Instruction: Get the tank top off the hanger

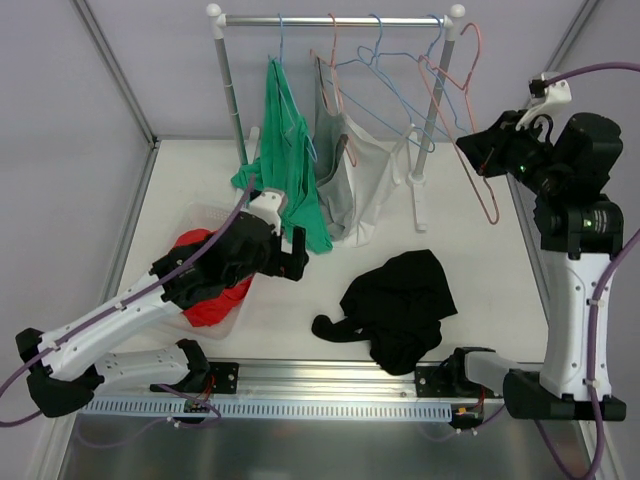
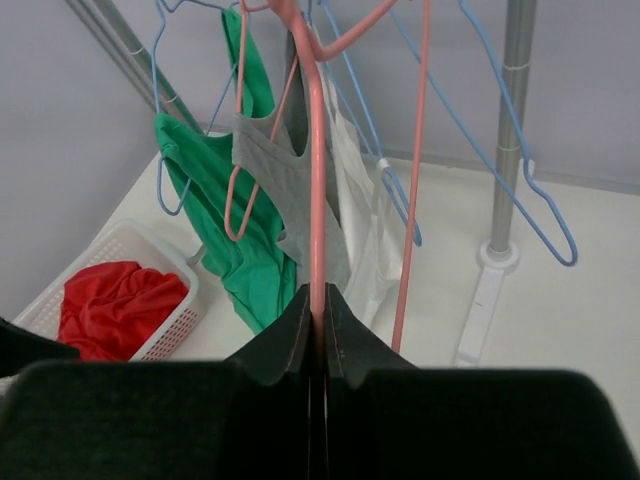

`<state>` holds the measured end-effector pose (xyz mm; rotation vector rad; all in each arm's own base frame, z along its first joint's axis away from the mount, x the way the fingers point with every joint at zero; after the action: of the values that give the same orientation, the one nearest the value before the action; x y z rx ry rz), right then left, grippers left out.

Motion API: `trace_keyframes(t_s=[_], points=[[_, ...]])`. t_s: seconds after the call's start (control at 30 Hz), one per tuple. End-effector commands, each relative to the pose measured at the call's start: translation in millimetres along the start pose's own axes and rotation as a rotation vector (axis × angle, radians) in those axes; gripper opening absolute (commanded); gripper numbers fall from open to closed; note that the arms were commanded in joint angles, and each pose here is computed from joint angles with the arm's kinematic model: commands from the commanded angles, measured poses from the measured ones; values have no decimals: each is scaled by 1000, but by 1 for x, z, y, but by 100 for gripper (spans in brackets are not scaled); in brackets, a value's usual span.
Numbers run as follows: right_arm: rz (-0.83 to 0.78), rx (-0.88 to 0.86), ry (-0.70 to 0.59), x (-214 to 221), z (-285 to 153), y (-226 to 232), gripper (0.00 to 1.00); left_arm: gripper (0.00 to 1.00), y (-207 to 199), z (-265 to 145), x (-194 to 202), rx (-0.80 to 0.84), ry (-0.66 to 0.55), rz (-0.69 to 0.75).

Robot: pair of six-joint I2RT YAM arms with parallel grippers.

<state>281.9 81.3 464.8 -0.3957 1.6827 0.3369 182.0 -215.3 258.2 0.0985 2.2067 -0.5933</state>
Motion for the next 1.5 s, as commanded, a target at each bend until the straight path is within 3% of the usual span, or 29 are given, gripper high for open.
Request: trace_keyframes(t_s=[0.0, 0.17, 0.33, 0.47, 0.67, 0.77, 0.93, 1.23, 1.3, 1.33, 1.37, 1.43, 1.47], points=[[30, -174, 9, -2, 25, 0, 0, 99, 20, -12, -41, -65, -70, -90], [6, -212, -41, -18, 48, -10, 0, 99, 42, -27, -80, -169, -123, -140], [5, -181, -29, -19, 89, -36, 0, 99, 61, -52, -94, -213, -194, -146], [21, -181, -16, -19, 119, -48, 0, 99, 77, -60, -78, -248, -169, -99], [1, -146, -26, -24, 158, -53, 0, 99, 86, -73, -45, -175, -131, -28], [18, -142, -13, -18, 180, -58, 0, 99, 98, -81, -37, -193, -166, -14], [40, -142, 43, 8, 208, -61, 0, 99, 101, -80, -35, -147, -261, -70], [59, -126, 131, 53, 206, -54, 0, 99, 91, -63, -42, -29, -214, -157], [62, -126, 128, 52, 200, -51, 4, 99, 92, -59, -45, -4, -202, -169], [63, -128, 125, 51, 198, -51, 11, 99, 82, -57, -45, 63, -178, -158], [61, -134, 120, 49, 196, -48, 26, 99, 81, -55, -45, 78, -166, -157], [54, -134, 94, 37, 185, -45, 33, 99, 72, -49, -42, 131, -113, -144], [51, -132, 86, 33, 181, -43, 46, 99, 69, -47, -42, 148, -99, -141]])
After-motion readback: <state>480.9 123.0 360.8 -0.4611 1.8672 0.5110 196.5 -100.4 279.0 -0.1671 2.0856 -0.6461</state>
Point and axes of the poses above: each gripper's point midway between its finger pads, its own z axis out along the fingers, its own y axis along the line the jaws close on, x = y × z, the point moved 2 cm from there along -z, back along the fingers, and after that the axes turned 14 degrees about -z, right-handed, at the moved point
